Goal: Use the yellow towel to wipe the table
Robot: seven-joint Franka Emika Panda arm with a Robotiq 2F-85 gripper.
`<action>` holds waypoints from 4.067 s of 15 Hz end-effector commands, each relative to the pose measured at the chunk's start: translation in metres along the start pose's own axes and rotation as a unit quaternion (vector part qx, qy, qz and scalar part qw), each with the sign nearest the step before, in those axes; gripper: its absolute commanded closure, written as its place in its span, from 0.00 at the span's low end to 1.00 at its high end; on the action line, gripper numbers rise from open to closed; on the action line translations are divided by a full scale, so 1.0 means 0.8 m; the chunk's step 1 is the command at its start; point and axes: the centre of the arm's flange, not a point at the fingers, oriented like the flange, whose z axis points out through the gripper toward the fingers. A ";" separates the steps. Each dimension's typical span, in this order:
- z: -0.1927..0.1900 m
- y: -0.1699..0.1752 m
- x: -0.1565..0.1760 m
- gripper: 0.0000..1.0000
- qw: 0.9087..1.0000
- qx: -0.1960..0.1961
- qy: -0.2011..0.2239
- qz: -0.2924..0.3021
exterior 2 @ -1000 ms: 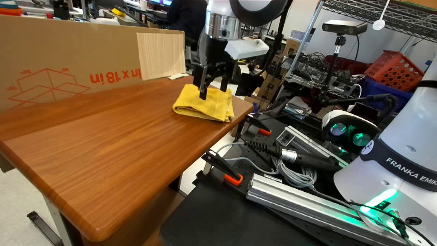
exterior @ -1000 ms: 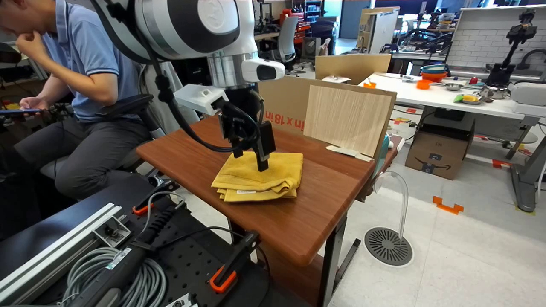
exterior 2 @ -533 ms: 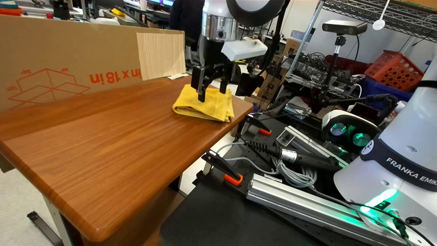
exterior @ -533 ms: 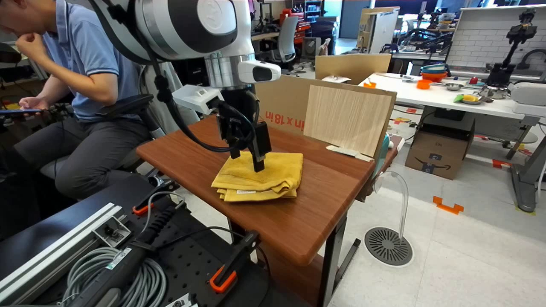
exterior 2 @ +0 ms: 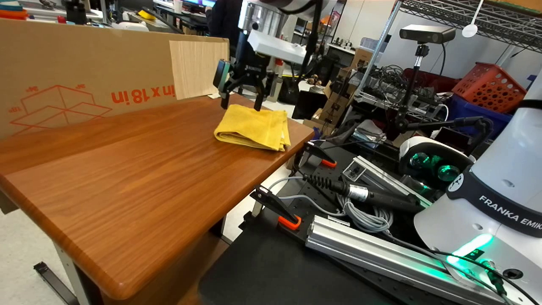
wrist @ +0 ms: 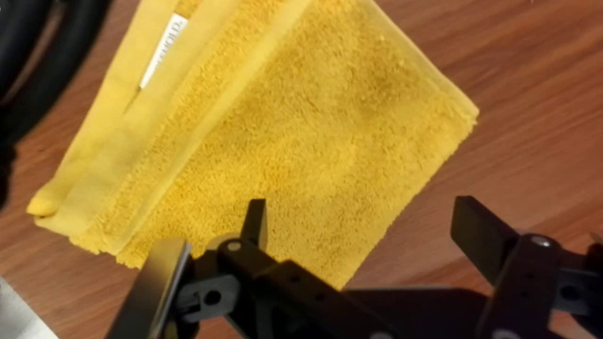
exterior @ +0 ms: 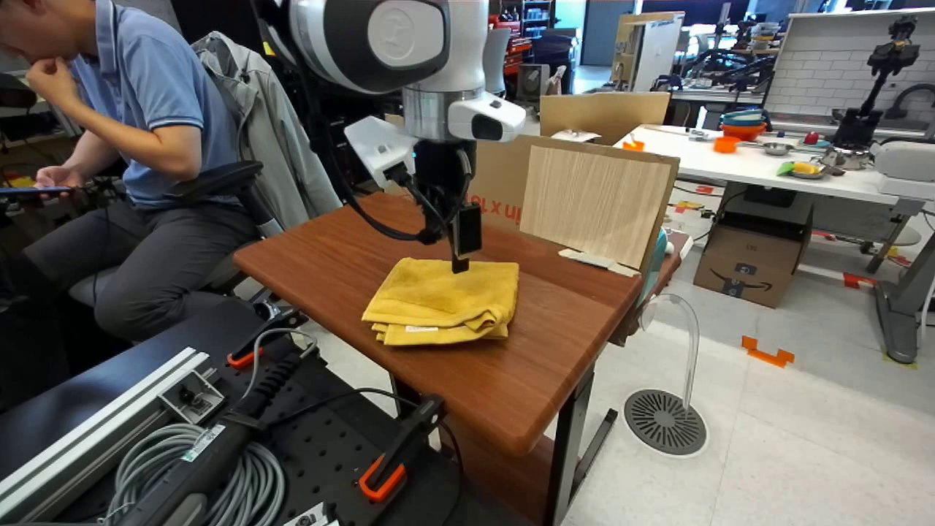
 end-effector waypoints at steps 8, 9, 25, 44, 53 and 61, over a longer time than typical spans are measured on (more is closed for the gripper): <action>0.131 0.031 0.096 0.00 0.989 -0.056 -0.089 0.101; 0.125 0.051 0.103 0.00 0.988 -0.058 -0.089 0.111; 0.121 0.034 0.010 0.00 0.995 -0.084 -0.058 0.007; 0.124 -0.310 -0.216 0.00 0.979 -0.013 0.051 -0.199; 0.092 -0.263 -0.159 0.00 0.984 0.032 0.057 -0.164; 0.081 -0.151 -0.076 0.00 0.987 0.103 0.061 -0.106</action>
